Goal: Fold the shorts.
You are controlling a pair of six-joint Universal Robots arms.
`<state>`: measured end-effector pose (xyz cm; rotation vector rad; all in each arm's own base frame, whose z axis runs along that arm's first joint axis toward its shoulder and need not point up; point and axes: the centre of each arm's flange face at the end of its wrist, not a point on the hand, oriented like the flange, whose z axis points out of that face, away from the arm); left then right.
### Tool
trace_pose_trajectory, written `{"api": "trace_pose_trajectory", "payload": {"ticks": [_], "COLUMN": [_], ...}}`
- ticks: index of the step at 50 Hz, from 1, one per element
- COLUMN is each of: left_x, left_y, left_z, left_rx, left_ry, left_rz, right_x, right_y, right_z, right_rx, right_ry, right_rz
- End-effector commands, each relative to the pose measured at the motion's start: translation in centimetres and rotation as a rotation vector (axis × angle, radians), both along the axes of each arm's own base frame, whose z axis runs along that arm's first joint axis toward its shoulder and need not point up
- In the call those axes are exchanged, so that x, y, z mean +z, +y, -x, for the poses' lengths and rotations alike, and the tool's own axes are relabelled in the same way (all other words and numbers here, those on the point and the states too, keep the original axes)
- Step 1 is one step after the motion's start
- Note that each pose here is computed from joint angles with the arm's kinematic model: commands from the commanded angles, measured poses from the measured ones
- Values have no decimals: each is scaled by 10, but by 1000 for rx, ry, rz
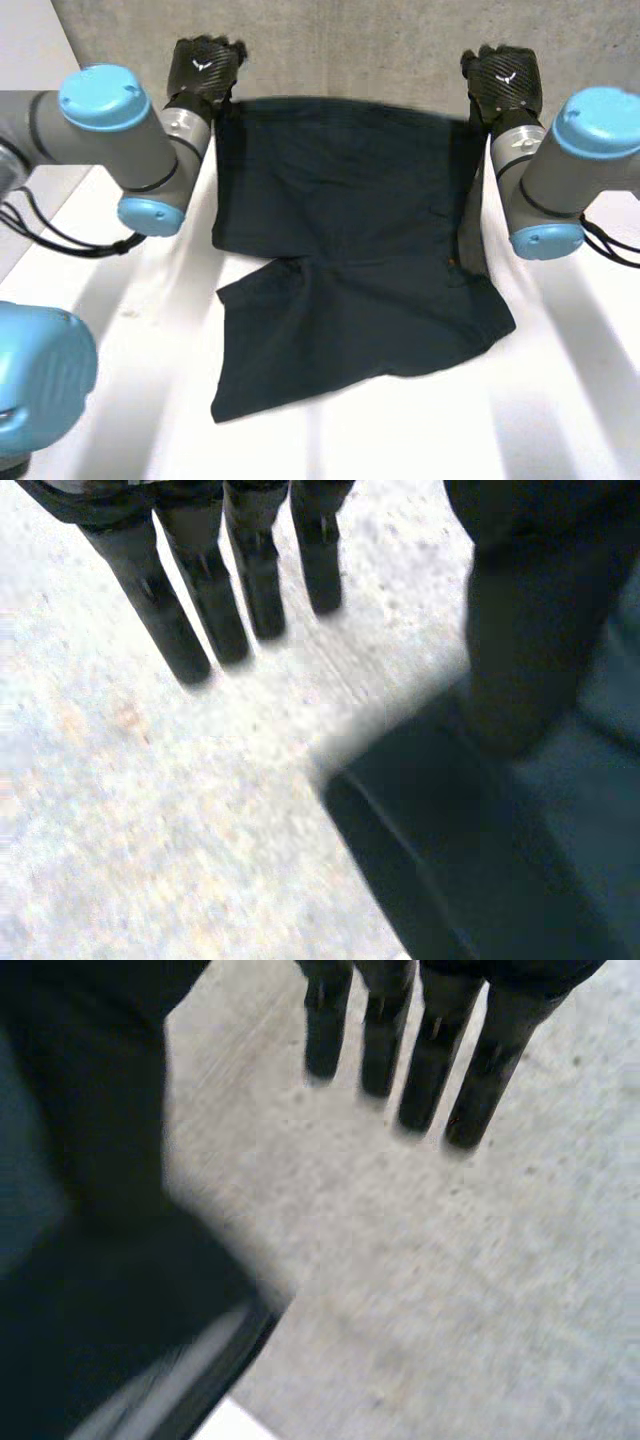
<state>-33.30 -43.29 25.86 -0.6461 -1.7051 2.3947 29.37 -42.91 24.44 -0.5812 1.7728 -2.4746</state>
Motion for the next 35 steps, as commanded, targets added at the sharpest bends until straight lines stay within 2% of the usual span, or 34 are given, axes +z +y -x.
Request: {"api": "trace_pose_trajectory", "payload": {"ticks": [1,4,10,17,18,25,30,35], "left_x": [-15,-15,-9,-18,-23,-52,-79,-94], "left_y": [17,31,72,166,189,266,300,309], "left_z": [22,18,-4,-34,-39,-67,-85,-87], "left_rx": [-31,-27,3,-27,-40,-63,-45,-45], "left_ry": [-6,-33,-83,-157,-177,-255,-300,-288], "left_rz": [-27,-91,-242,-492,-537,-679,-761,-791], "right_x": [-9,-6,4,-22,-25,-54,-73,-87], "right_y": [8,21,71,120,126,169,173,170], "right_z": [3,8,29,62,64,81,95,97], "right_rx": [-6,-8,25,171,192,318,336,364], "right_ry": [56,97,181,342,362,489,514,511], "right_rz": [-80,-151,-338,-502,-513,-566,-578,-555]}}
